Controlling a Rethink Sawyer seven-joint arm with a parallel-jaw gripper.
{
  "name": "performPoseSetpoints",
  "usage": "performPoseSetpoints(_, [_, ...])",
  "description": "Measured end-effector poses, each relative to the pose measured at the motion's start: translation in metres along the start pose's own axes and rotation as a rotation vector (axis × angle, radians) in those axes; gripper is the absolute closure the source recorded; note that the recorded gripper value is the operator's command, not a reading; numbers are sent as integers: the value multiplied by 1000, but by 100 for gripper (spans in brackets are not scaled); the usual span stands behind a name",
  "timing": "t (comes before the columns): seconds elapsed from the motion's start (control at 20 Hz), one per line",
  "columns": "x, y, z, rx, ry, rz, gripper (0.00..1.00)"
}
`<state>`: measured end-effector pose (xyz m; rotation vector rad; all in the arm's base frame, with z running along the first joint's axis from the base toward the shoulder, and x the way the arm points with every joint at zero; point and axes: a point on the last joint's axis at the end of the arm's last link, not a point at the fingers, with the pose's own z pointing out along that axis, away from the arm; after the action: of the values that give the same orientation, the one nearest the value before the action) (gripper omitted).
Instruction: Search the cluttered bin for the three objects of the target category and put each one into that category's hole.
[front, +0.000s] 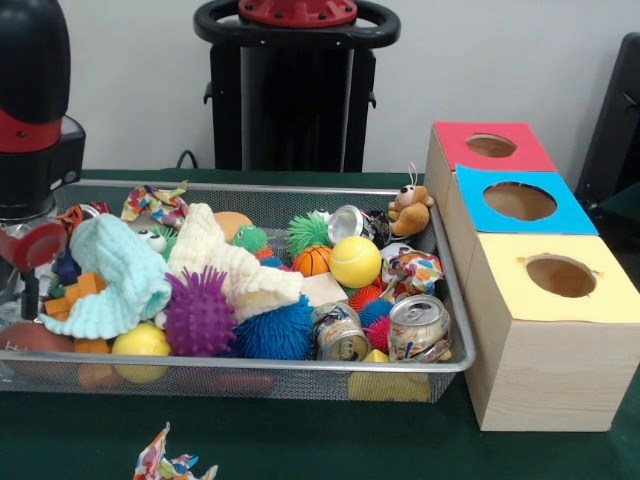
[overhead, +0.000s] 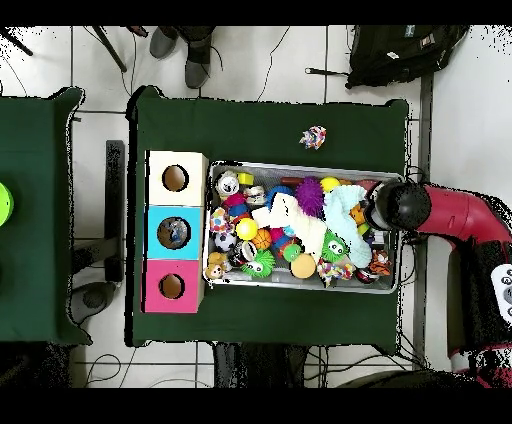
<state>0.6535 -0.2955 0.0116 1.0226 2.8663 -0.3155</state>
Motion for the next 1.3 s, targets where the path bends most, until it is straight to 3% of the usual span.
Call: performPoseSetpoints(1.3, [21,15,22,-1,47,-32,0])
